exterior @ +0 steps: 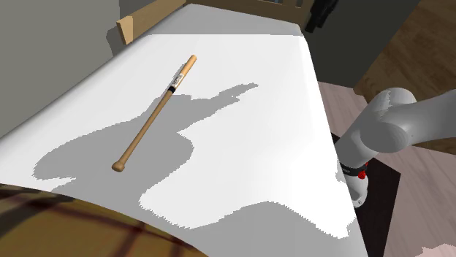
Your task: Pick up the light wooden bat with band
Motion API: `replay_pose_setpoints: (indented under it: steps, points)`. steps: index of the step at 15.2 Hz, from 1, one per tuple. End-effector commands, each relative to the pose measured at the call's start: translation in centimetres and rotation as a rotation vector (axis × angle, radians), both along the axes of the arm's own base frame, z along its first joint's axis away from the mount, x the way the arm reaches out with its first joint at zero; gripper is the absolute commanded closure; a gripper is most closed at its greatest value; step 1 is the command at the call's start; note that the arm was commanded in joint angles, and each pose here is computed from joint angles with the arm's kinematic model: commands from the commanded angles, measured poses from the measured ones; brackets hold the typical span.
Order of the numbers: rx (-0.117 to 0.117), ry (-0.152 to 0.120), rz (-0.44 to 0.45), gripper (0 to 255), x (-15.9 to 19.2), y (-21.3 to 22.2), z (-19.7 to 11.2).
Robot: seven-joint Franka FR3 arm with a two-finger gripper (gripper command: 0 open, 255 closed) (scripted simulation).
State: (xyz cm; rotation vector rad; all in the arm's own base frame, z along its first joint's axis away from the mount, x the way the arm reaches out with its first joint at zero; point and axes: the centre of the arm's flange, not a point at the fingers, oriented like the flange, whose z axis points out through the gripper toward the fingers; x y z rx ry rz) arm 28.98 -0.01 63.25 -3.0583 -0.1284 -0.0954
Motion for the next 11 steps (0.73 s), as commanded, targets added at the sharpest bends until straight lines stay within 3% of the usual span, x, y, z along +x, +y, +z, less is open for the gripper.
replay_pose_setpoints:
  steps: [1,11]
  points:
    - [0.0,0.0,0.0,0,0.0,0.0,0.0]
    - [-0.003,0.026,-0.324,0,0.3,13.2,-2.5]
